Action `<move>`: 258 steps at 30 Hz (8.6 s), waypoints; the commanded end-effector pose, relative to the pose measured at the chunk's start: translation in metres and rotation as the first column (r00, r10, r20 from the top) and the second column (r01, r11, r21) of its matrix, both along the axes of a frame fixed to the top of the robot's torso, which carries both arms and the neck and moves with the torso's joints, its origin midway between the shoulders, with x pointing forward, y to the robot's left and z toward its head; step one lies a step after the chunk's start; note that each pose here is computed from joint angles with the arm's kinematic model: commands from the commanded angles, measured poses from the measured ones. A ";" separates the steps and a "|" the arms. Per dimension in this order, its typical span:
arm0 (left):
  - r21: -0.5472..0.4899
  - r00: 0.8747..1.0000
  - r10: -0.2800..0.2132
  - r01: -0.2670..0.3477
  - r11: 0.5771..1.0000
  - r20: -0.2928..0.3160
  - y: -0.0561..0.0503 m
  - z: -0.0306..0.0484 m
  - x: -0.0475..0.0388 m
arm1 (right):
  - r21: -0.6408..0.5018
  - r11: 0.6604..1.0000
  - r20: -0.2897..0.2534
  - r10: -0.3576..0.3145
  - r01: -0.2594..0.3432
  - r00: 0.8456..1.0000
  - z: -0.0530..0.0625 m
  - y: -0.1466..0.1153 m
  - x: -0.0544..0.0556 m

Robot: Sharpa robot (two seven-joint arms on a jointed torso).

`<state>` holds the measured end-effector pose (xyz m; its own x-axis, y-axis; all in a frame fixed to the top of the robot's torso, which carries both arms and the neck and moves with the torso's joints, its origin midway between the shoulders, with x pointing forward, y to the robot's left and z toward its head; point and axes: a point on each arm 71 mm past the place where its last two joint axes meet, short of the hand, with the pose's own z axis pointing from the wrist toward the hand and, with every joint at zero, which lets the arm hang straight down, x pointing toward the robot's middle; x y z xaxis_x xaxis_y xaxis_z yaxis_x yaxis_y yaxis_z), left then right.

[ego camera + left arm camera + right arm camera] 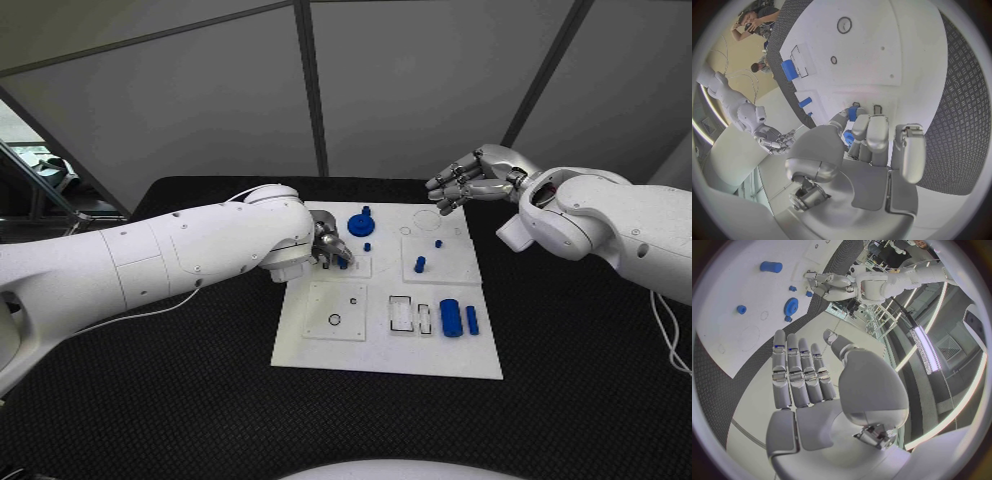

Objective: Assemble the parts on the task board

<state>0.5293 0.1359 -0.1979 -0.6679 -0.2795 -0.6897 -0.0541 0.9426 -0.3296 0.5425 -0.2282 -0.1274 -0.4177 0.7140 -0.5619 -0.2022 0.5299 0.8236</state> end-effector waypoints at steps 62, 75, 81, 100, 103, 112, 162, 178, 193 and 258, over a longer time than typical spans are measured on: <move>0.047 0.999 -0.016 0.018 0.999 -0.051 0.003 -0.0004 -0.0010 | -0.012 1.000 -0.006 0.022 -0.022 1.000 0.000 0.002 0.000; 0.056 0.997 -0.032 0.036 0.998 -0.065 0.000 -0.0007 -0.0010 | -0.012 1.000 -0.007 0.025 -0.025 1.000 0.000 0.003 0.000; 0.063 0.997 -0.037 0.042 0.997 -0.072 -0.001 -0.0007 -0.0006 | -0.012 1.000 -0.008 0.025 -0.025 1.000 0.000 0.003 0.000; 0.076 0.998 -0.004 0.009 0.997 -0.059 -0.002 0.0006 0.0078 | -0.012 1.000 -0.008 0.027 -0.027 1.000 0.000 0.005 0.000; 0.079 0.998 -0.004 0.009 0.997 -0.062 -0.002 0.0007 0.0083 | -0.012 1.000 -0.008 0.027 -0.027 1.000 0.000 0.004 0.000; 0.088 0.997 -0.007 0.013 0.996 -0.070 -0.003 0.0005 0.0088 | -0.013 1.000 -0.008 0.027 -0.027 1.000 0.000 0.005 0.000; 0.067 0.996 -0.006 0.012 0.998 -0.085 -0.002 0.0002 0.0079 | -0.019 0.999 -0.018 0.031 -0.032 0.999 -0.002 0.004 0.001; 0.067 0.993 -0.022 0.030 0.997 -0.113 -0.003 -0.0009 0.0051 | -0.021 0.999 -0.020 0.030 -0.031 0.999 -0.002 0.003 0.001; 0.087 0.990 -0.035 0.047 0.995 -0.137 -0.003 -0.0019 0.0034 | -0.021 0.999 -0.021 0.032 -0.032 0.999 -0.002 0.004 0.001; 0.109 0.991 -0.017 0.031 0.994 -0.133 -0.005 0.0047 0.0096 | -0.026 0.999 -0.022 0.041 -0.041 0.999 -0.003 0.006 0.001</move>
<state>0.5408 0.1312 -0.1904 -0.7523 -0.1908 -0.6306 -0.0595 0.9729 -0.2234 0.5437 -0.2234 -0.1312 -0.4522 0.6853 -0.5708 -0.1985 0.5466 0.8135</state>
